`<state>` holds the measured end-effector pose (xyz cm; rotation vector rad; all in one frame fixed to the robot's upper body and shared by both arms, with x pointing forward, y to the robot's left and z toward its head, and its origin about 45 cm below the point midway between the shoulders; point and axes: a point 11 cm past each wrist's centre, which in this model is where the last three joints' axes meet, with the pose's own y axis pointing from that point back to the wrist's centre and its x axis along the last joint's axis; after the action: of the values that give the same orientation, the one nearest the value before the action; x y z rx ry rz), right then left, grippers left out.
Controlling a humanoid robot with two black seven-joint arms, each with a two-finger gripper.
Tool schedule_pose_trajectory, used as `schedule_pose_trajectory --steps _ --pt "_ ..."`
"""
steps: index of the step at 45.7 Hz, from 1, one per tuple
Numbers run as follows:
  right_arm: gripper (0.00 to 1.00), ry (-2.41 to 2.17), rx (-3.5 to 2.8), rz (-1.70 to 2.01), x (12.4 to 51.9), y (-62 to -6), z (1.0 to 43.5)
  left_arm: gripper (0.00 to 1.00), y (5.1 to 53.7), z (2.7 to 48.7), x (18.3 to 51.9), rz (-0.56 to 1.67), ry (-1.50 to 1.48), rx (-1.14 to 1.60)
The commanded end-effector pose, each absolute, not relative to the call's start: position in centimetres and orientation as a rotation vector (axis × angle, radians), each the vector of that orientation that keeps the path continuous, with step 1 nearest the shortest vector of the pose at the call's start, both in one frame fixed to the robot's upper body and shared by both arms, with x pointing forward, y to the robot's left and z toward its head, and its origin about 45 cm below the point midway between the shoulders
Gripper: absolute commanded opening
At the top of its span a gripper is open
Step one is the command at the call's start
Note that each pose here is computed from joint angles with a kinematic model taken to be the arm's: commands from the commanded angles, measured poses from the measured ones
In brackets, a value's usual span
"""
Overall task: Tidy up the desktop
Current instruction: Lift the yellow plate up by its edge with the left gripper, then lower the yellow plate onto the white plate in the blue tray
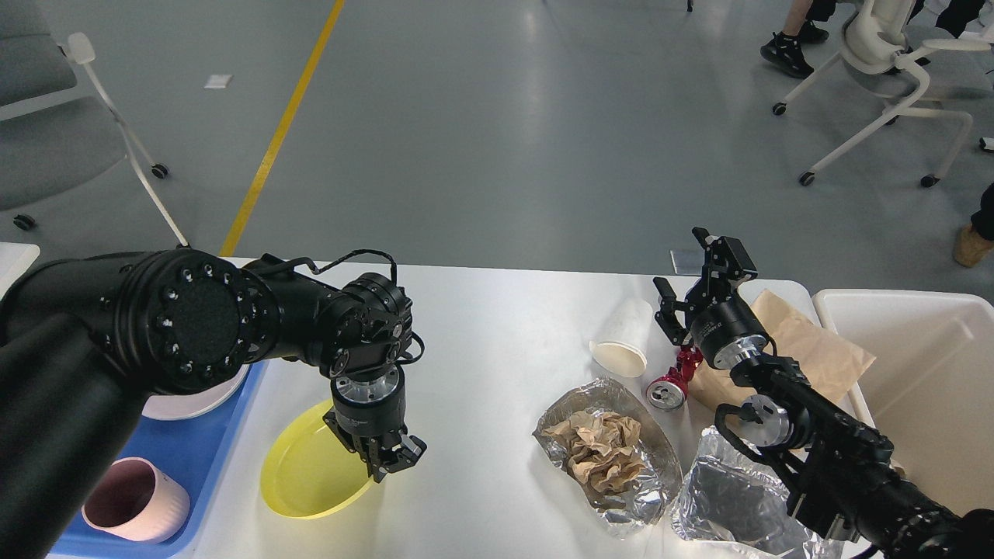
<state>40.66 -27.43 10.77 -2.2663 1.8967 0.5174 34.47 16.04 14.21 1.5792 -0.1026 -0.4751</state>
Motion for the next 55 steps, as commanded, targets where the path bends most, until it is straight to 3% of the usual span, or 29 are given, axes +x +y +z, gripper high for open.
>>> schedule_pose_trajectory --steps 1,24,37,55 --pt "1.00 1.897 -2.267 0.518 40.7 -27.4 10.8 0.00 16.2 15.7 35.4 -0.460 -0.114 1.597" --pt "1.00 1.895 -2.267 0.518 40.7 -27.4 10.8 0.00 15.1 24.9 40.4 -0.312 -0.291 1.633" --pt "1.00 1.897 -2.267 0.518 40.7 -27.4 10.8 0.00 17.0 28.5 41.8 -0.213 -0.297 1.626" --pt "1.00 1.897 -2.266 0.516 40.7 -27.4 10.8 0.00 25.7 28.2 42.4 -0.073 -0.147 1.678"
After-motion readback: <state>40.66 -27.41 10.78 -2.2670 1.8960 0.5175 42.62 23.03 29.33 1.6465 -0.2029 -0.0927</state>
